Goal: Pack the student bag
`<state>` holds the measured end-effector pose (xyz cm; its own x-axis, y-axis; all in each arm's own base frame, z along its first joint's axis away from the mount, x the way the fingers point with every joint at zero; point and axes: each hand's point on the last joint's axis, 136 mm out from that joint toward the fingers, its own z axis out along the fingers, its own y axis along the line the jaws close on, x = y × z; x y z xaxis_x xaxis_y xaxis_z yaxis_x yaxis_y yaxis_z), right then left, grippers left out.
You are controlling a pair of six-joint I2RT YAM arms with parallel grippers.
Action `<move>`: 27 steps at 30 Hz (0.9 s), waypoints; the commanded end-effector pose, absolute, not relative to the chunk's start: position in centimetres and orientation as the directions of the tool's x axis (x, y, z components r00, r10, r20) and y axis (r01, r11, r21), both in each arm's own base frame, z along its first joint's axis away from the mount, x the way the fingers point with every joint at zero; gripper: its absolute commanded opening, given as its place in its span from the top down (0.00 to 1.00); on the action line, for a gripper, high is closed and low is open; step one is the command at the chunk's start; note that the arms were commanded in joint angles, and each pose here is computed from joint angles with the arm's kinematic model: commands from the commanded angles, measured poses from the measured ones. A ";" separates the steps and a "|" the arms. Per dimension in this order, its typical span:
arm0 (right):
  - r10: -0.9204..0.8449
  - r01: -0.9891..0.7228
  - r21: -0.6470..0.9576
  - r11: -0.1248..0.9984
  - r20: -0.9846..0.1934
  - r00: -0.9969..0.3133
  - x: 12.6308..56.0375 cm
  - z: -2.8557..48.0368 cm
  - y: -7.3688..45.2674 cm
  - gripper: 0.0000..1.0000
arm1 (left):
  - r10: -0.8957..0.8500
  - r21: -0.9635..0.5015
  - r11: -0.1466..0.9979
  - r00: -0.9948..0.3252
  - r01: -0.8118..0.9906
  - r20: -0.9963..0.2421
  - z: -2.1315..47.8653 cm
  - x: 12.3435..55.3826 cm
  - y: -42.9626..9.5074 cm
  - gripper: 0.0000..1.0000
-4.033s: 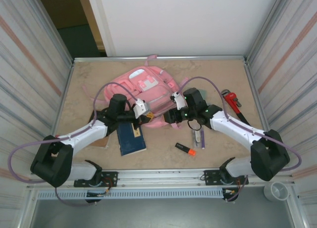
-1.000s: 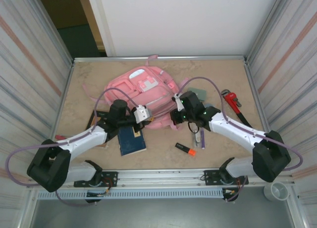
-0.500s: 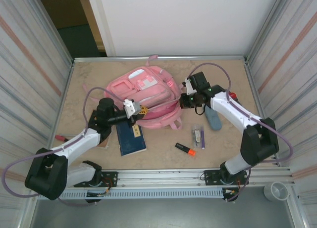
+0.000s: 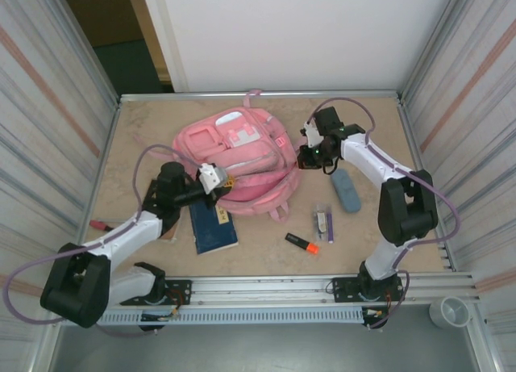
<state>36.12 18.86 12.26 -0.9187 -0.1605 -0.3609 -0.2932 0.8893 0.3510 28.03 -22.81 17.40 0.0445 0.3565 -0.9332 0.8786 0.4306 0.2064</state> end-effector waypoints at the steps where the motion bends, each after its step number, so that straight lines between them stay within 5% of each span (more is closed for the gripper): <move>1: -0.255 -0.436 0.420 0.796 -0.420 -0.871 33.0 15.1 22.9 1.00 | 0.470 0.242 0.412 0.023 0.878 -0.883 15.9 29.0 -23.2 0.73; 7: -0.244 -0.449 0.457 0.768 -0.439 -0.865 31.5 16.6 24.8 1.00 | 0.460 0.177 0.361 -0.010 0.916 -0.888 15.6 27.9 -24.3 0.32; 11: -0.236 -0.453 0.477 0.753 -0.448 -0.862 31.0 17.2 25.4 1.00 | 0.398 0.140 0.304 0.008 0.942 -0.917 17.8 26.2 -26.4 0.21; 15: -0.232 -0.453 0.470 0.757 -0.455 -0.860 31.1 16.9 25.4 1.00 | 0.364 0.048 0.257 -0.051 0.965 -0.930 19.1 25.5 -29.0 0.21; 22: -0.242 -0.459 0.450 0.766 -0.460 -0.855 31.1 16.4 25.2 1.00 | 0.389 -0.183 0.319 -0.305 0.930 -0.869 18.0 27.5 -30.9 0.42; 27: -0.244 -0.464 0.429 0.775 -0.474 -0.846 31.5 16.5 25.0 1.00 | 0.411 -0.282 0.316 -0.399 0.906 -0.820 17.2 27.5 -31.7 0.47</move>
<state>31.01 24.39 14.23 -0.8800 -0.2614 -0.3966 -0.4287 0.7966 0.4261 28.37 -31.26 17.43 -0.3029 0.3983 -0.8658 0.9305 0.3198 -0.1784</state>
